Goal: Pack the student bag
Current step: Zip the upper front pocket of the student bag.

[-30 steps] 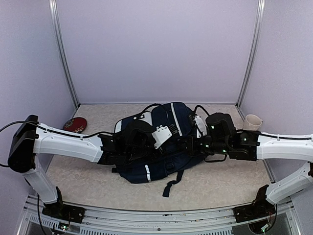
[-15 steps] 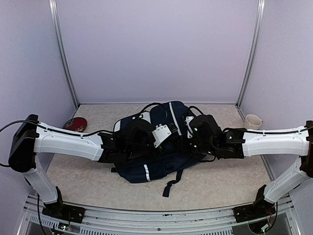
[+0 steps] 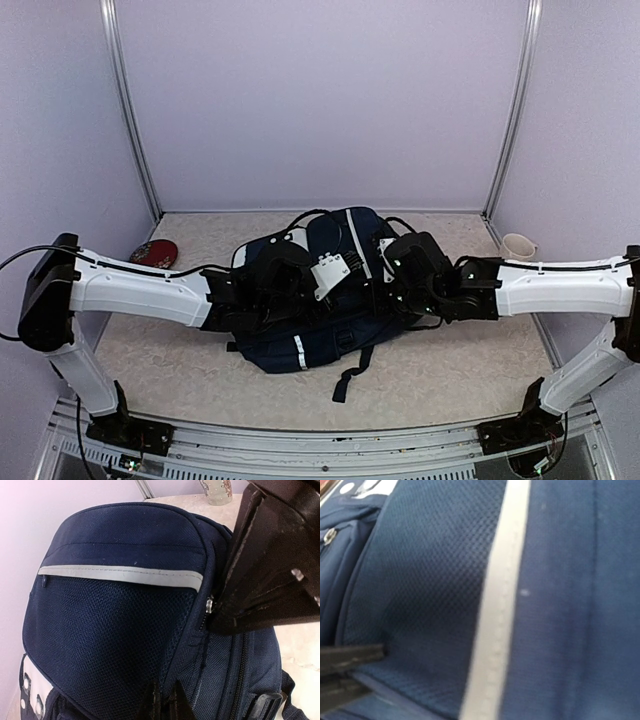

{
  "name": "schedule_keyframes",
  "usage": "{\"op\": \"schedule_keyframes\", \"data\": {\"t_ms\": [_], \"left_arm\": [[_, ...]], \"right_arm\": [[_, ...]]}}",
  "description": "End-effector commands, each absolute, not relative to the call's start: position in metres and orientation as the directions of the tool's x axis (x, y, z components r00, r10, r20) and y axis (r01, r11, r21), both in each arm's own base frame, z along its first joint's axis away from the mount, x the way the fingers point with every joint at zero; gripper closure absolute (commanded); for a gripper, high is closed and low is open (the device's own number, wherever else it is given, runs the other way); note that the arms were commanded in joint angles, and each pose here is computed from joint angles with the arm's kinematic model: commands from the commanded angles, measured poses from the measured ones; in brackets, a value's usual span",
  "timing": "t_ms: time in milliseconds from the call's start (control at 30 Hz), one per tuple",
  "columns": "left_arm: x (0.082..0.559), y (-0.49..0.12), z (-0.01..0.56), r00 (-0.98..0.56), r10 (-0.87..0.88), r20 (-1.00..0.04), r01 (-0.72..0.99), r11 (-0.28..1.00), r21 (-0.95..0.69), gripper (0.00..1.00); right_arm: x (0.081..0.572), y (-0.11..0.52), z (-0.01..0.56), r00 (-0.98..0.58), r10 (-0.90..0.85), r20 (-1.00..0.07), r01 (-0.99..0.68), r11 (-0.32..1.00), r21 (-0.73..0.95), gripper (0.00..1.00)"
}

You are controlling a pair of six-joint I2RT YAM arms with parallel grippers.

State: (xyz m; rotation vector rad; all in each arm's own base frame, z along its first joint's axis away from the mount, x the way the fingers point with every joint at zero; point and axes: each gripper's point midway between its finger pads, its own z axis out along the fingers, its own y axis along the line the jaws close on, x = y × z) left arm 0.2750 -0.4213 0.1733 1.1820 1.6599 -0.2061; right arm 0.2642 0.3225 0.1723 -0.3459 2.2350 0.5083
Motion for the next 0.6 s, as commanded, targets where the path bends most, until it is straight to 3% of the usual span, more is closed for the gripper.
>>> {"op": "schedule_keyframes", "data": {"t_ms": [0, 300, 567], "left_arm": [[0.288, -0.398, 0.178, -0.001, 0.6, -0.8, 0.725, 0.551, 0.413, 1.0], [0.281, -0.35, 0.147, -0.071, 0.697, -0.714, 0.682, 0.556, 0.475, 1.0], [0.249, -0.337, 0.154, 0.005, 0.693, -0.721, 0.719, 0.498, 0.484, 1.0]], "right_arm": [[0.271, 0.291, 0.166, -0.678, -0.146, -0.72, -0.4, 0.895, 0.196, 1.0], [0.298, 0.209, 0.172, -0.718, -0.225, -0.658, -0.371, 0.924, 0.089, 1.0], [0.34, 0.187, 0.195, -0.669, -0.279, -0.689, -0.395, 0.919, 0.012, 1.0]]}}
